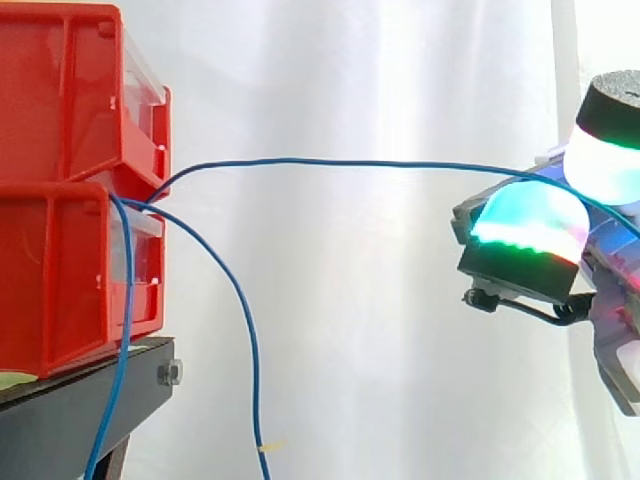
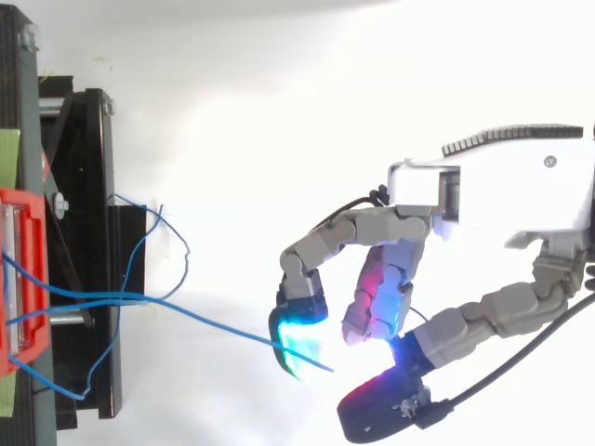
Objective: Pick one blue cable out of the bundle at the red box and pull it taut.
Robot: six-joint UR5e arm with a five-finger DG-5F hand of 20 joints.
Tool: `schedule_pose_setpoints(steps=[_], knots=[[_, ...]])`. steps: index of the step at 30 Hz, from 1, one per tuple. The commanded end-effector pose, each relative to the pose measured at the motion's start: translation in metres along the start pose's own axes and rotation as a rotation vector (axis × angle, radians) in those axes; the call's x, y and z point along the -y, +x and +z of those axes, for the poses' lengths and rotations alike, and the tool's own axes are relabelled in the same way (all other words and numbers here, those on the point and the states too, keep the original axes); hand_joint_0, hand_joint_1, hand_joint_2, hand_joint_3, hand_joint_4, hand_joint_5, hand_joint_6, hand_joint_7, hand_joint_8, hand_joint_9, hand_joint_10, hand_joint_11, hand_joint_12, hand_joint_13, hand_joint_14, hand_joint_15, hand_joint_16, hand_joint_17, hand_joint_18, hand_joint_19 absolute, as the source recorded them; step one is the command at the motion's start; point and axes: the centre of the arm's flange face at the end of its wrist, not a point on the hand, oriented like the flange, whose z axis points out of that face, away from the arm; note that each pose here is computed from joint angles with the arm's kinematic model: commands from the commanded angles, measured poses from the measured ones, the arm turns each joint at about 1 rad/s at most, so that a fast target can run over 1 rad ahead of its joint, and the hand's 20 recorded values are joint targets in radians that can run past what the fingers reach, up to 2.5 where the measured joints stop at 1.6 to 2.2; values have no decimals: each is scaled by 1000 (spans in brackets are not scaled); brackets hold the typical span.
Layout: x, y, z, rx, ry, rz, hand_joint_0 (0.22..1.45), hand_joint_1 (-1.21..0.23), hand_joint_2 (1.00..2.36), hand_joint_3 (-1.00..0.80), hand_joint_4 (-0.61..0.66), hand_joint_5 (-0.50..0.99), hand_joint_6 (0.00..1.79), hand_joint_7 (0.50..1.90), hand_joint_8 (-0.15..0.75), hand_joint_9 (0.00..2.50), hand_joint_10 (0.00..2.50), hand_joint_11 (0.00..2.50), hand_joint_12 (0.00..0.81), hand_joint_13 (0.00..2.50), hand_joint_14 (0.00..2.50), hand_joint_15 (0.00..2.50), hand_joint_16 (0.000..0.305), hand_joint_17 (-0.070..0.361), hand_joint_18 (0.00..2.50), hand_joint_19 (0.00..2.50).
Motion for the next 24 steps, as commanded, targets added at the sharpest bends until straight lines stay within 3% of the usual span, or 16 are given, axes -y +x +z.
schedule_pose_setpoints(steps=[1,19,24], knots=[[1,0,0,-2,2,-3,600,-839,1021,-189,-97,124,504,1211,299,1369,0,27,400,1052,6,250,52,117,830,356],[1,0,0,1,3,-3,620,-924,1021,-113,-64,127,505,1206,301,1386,0,23,407,1066,6,230,55,124,842,305],[1,0,0,1,3,-3,584,-842,1019,-275,-61,104,504,1229,304,1345,0,67,399,1027,7,245,53,118,789,354]])
